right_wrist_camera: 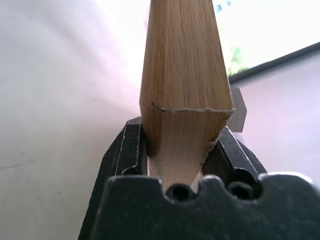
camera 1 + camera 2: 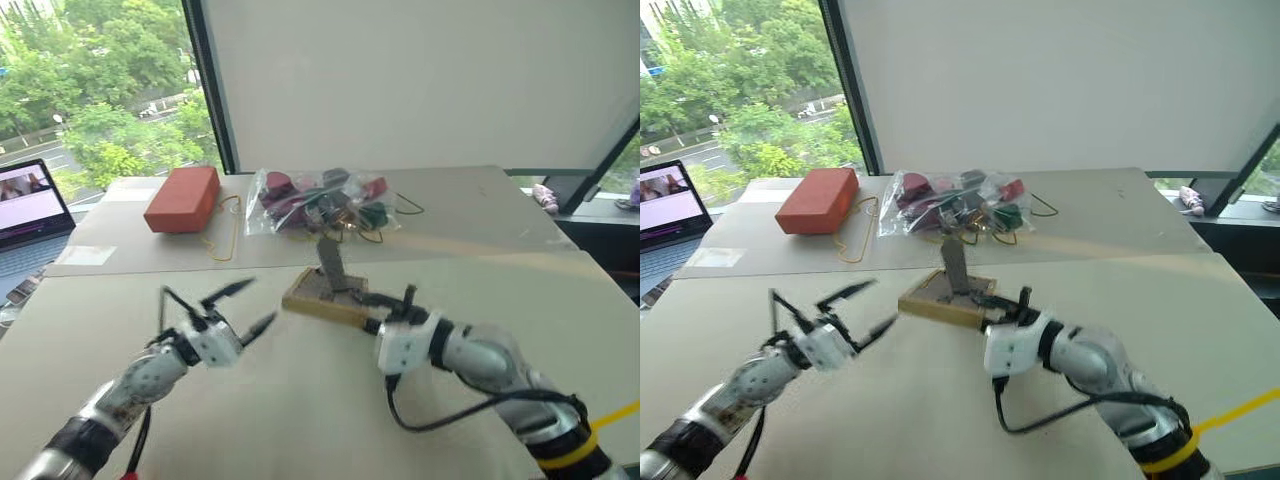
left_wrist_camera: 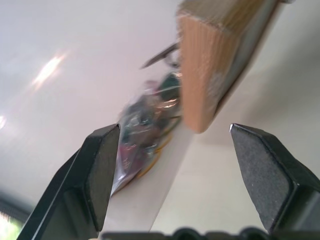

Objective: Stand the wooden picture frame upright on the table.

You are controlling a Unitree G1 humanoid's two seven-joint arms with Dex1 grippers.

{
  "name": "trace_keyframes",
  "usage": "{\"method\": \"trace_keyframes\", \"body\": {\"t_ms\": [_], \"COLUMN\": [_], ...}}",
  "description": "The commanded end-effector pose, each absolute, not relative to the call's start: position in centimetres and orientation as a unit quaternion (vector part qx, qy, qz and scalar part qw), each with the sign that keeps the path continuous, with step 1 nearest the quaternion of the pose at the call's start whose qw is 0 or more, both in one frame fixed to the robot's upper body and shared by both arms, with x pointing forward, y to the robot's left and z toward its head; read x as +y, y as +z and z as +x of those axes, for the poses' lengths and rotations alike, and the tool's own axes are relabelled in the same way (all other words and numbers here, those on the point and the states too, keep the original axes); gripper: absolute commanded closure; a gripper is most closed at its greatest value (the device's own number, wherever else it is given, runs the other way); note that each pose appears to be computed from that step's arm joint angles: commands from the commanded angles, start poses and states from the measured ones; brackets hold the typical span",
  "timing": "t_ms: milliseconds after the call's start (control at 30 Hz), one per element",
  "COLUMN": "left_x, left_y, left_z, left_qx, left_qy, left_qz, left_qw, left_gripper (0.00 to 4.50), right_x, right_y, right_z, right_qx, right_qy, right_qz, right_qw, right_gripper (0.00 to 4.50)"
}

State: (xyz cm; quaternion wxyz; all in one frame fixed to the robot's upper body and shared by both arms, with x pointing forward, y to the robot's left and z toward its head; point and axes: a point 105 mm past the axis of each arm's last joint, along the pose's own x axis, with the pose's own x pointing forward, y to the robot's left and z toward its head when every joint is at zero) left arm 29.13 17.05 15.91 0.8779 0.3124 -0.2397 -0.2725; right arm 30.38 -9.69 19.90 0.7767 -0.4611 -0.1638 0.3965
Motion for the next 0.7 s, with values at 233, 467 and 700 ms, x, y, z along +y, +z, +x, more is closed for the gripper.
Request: {"method": "trace_keyframes", "body": {"t_ms": [233, 467, 700], "left_x": [15.7, 15.1, 15.0], "left_y": [14.9, 15.2, 15.3], "left_z": [27.4, 27.7, 27.4], "left_qx": [-0.187, -0.191, -0.193], "left_qy": [-0.277, -0.279, -0.285], "left_qz": [0.289, 0.287, 0.286], "left_qw": [0.897, 0.896, 0.894], "left_gripper": [0.69, 0.69, 0.69], "right_x": [-11.2, -11.4, -11.5], "right_y": [24.9, 21.3, 19.0], "right_z": [31.5, 32.3, 32.0], "right_qx": [0.118, 0.208, 0.240], "right_qy": [0.501, 0.511, 0.514], "right_qz": [-0.072, 0.000, 0.035], "right_qw": [0.855, 0.834, 0.823], "right_gripper": [3.27, 3.27, 3.27]}}
